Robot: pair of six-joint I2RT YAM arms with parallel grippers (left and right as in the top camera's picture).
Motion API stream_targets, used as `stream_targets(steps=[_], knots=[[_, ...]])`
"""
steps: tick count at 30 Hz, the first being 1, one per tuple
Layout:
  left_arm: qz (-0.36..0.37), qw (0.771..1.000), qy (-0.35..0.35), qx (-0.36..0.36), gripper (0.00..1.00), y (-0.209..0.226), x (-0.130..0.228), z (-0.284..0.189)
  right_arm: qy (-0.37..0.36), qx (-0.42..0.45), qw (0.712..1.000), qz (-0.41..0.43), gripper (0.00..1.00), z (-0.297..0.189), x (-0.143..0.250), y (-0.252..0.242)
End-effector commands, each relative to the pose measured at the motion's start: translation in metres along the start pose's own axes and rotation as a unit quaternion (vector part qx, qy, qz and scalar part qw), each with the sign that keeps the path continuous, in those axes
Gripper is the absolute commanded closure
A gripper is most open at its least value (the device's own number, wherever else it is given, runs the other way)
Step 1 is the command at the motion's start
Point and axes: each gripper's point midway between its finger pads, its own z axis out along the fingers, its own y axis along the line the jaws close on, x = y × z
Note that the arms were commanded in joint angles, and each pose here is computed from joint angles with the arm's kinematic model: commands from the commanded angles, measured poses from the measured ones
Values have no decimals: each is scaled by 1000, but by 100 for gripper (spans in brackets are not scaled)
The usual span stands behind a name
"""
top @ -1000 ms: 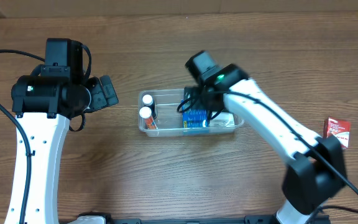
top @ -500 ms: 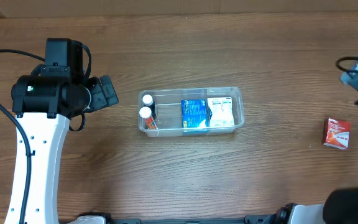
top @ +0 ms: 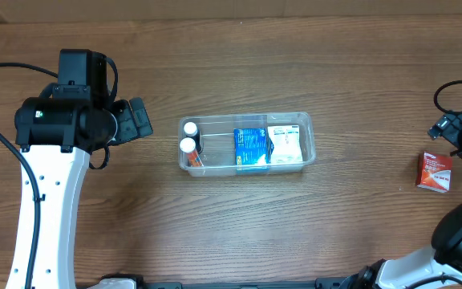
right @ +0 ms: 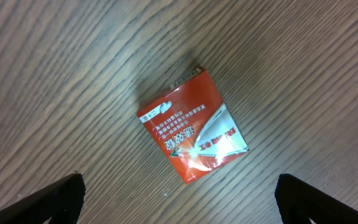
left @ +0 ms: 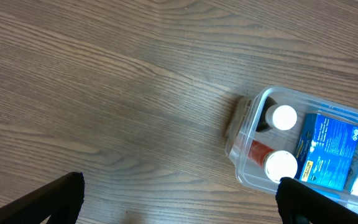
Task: Pack container
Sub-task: 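Move the right gripper to the red box and grasp it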
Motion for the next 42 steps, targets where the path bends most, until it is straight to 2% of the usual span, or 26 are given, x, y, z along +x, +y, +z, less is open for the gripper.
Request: stream_targets(steps=[1,11,15,19,21,26,30,34,36,39,42], knots=[[12,1000,-4,1,0,0,-4,-1,8,0,1000,-5,0,8,0,0],[11,1000,-3,1,0,0,-3,-1,4,-1,1000,-2,0,8,-3,1],[11,1000,-4,1,0,0,-4,-1,16,-1,999,40,0,10,2,1],[11,1000,-4,1,0,0,-4,-1,42,-10,999,31,0,10,14,3],[11,1000,-5,2,0,0,-4,-1,53,-44,998,2,0,9,19,15],[11,1000,-3,1,0,0,-3,-1,36,-56,998,-7,0,9,10,19],[11,1000,-3,1,0,0,-3,-1,51,-58,996,43,0,8,16,20],[11,1000,-2,1,0,0,-3,-1,68,-45,984,157,0,8,21,15],[11,1000,0,0,0,0,-2,-1,64,-45,981,176,0,9,18,13],[11,1000,-1,0,0,0,-2,-1,30,-15,989,141,0,11,6,1],[11,1000,-1,0,0,0,-2,-1,-7,20,999,26,0,13,-10,-11]])
